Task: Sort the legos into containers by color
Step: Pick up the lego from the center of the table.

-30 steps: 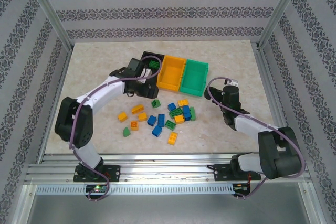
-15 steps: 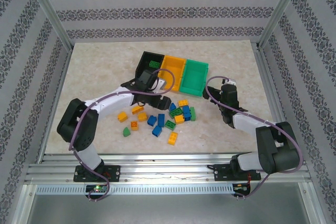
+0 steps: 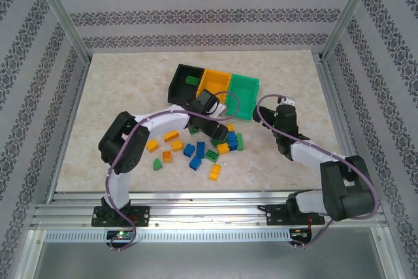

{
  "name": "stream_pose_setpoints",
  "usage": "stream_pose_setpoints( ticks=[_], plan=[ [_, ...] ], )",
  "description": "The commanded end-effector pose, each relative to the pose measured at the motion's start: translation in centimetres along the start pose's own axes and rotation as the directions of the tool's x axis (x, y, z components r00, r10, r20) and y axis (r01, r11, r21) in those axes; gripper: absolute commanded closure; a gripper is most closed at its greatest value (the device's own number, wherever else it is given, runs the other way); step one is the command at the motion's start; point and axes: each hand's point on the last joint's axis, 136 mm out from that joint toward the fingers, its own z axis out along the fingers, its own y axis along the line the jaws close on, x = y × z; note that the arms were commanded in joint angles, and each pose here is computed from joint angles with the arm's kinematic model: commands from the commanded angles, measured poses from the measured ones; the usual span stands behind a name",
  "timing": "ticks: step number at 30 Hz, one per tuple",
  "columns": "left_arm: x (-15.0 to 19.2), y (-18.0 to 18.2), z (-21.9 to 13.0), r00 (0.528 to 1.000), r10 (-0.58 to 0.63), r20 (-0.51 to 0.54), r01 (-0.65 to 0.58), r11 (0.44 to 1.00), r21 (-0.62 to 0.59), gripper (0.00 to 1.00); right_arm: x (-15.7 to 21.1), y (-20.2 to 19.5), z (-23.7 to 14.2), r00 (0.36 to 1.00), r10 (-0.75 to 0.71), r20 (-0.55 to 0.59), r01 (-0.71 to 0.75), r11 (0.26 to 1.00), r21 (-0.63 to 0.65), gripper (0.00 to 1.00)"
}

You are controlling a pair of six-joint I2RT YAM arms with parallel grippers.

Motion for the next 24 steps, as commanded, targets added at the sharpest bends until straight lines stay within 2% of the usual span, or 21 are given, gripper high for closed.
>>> stream_pose_setpoints(
  ticks=[1, 4, 8, 10, 16, 20, 24],
  plan=[
    [0.8, -0.3, 0.2, 0.999, 0.011, -0.05, -0.011, 1.0, -0.002, 0.24, -0.6, 0.4, -0.2, 0.999, -0.003, 0.033, 0.003, 1.0, -0.003, 0.02],
    [1.3, -0.2, 0.6, 0.998, -0.005, -0.059, 0.004, 1.0, -0.014, 0.29, -0.5, 0.6, -0.1, 1.0, -0.001, 0.025, 0.001, 1.0, -0.011, 0.02],
    [1.7, 0.2, 0.5, 0.997, -0.009, -0.071, 0.007, 0.999, -0.038, 0.46, -0.6, 0.6, -0.2, 1.0, -0.005, 0.03, 0.006, 1.0, -0.011, 0.02],
    [1.4, 0.4, 0.0, 0.998, -0.005, -0.059, 0.002, 0.999, -0.055, 0.49, -0.6, 0.6, -0.3, 0.999, -0.007, 0.031, 0.007, 1.0, -0.009, 0.02],
    [0.3, 0.8, -1.5, 1.0, 0.006, -0.024, -0.009, 0.995, -0.099, 0.65, -0.6, 0.6, -0.2, 1.0, -0.008, 0.03, 0.008, 1.0, -0.009, 0.02],
    [-1.0, 1.3, -2.8, 1.0, 0.019, 0.014, -0.017, 0.989, -0.145, 0.67, -0.7, 0.6, -0.2, 0.999, -0.008, 0.031, 0.008, 1.0, -0.009, 0.02],
    [-3.7, 2.4, -4.7, 0.996, 0.053, 0.07, -0.036, 0.976, -0.215, 0.72, -0.7, 0.6, -0.2, 0.999, -0.009, 0.032, 0.009, 1.0, -0.007, 0.02]
  ],
)
